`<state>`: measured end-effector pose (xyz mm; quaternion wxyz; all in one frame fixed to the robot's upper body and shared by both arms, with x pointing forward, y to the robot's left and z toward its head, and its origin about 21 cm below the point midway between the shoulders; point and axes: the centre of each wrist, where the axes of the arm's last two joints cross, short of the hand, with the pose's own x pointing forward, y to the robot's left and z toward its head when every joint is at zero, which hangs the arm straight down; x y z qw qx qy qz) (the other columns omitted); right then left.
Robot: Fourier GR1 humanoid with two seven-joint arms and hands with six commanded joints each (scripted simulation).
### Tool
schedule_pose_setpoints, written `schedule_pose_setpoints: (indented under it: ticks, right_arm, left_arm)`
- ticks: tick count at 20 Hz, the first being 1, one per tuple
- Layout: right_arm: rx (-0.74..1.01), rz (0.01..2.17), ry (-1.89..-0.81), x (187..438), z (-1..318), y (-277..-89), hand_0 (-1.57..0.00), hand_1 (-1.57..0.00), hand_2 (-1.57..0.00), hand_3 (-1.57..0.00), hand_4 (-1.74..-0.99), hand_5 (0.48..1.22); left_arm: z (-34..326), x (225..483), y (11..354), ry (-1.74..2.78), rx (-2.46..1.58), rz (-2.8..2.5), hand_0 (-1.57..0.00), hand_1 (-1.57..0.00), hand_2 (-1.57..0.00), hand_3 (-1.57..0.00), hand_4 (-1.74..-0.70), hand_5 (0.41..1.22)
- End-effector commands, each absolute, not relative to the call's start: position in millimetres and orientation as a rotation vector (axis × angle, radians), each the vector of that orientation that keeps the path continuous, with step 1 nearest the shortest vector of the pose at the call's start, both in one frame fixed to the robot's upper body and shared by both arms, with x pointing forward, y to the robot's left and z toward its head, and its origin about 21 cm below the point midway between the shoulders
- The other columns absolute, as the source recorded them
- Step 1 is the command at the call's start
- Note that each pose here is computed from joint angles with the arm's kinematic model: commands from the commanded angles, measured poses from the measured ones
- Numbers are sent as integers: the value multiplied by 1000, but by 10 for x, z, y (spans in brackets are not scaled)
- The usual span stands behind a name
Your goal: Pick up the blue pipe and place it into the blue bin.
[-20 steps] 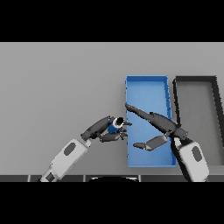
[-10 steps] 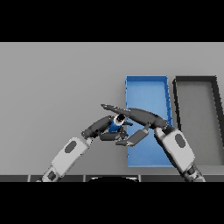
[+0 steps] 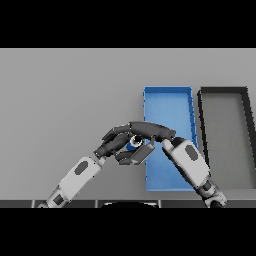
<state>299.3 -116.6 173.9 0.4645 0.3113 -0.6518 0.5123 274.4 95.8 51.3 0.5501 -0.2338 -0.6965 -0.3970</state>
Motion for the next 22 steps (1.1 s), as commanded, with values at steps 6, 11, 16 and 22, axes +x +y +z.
schedule_pose_setpoints:
  ticks: [6,11,16,22]
  right_arm:
    - [859,1194,-1575,2977,1738,-1108,-1285,-1290,-1290,-1191,-1475,809]
    - [833,1224,-1667,2931,1654,-1109,-1477,-1479,-1479,-1446,-1465,1086]
    - [877,1208,-1646,2886,1650,-1081,-1540,-1541,-1541,-1530,-1477,1177]
    - [875,1199,-1667,2857,1692,-1126,-1563,-1563,-1563,-1560,-1483,1209]
  left_arm:
    - [528,2694,978,-1683,-673,-787,-1294,-1283,-1274,-533,-1698,1206]
    - [503,2682,962,-1674,-644,-821,-1480,-1454,-1474,-550,-1727,1216]
    - [539,2714,999,-1672,-625,-889,-1407,-1190,-1242,-518,-1544,1219]
    - [561,2744,1013,-1642,-643,-1013,-401,-328,-335,-136,-1051,1118]
